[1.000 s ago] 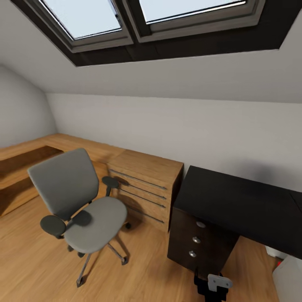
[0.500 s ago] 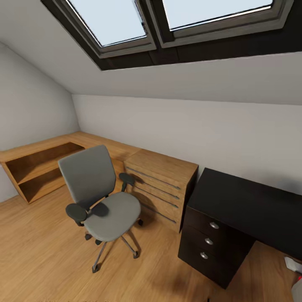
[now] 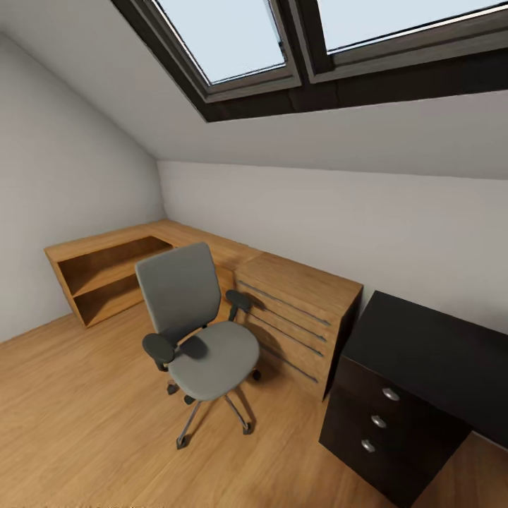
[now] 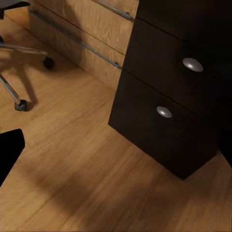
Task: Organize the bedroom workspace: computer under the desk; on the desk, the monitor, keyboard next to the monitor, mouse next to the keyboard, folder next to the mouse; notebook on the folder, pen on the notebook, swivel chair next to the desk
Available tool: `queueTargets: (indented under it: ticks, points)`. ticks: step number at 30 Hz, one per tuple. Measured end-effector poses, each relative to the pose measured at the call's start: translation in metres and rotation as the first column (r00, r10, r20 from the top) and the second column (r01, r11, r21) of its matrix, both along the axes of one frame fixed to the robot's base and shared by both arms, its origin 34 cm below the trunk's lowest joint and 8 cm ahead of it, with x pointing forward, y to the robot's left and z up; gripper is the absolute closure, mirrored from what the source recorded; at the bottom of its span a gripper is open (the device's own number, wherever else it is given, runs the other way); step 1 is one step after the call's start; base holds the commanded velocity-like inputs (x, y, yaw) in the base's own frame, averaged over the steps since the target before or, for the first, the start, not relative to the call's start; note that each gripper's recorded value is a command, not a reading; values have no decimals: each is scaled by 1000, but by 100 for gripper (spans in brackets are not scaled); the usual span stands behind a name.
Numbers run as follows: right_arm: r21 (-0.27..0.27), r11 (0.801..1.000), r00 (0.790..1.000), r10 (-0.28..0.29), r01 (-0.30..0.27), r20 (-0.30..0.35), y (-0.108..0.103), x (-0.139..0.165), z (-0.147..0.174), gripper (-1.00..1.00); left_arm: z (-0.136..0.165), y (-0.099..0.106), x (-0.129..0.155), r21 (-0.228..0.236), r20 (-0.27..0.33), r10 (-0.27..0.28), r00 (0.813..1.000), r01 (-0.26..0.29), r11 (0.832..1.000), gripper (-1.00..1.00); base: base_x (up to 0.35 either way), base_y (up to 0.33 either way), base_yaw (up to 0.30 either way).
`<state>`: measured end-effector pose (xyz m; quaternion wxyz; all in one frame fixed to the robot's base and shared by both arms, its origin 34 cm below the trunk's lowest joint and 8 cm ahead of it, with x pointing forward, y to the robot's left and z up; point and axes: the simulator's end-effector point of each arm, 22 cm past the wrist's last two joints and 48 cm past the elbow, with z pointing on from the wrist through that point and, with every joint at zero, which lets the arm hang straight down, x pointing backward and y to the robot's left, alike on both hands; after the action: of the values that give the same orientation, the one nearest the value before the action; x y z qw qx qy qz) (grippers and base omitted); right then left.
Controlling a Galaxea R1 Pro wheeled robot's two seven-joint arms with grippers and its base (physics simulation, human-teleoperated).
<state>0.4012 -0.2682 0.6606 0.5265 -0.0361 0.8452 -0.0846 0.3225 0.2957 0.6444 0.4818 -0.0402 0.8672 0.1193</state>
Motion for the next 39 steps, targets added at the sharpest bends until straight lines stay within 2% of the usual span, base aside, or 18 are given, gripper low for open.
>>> queueTargets:
  ticks: [5,31,39]
  points:
    - [5,1000,1000,-1,1,5,3,1,1,-100,0,-1,-1,5,-4,-16,1000,16,1000,-100,0,0,210]
    - [7,1000,999,2,-2,34,5,8,9,-100,5,0,6,8,24,-11,1000,11,1000,-100,0,0,219]
    - [7,1000,999,-2,2,36,5,9,10,-100,6,0,7,8,27,-9,1000,9,1000,-100,-155,139,266]
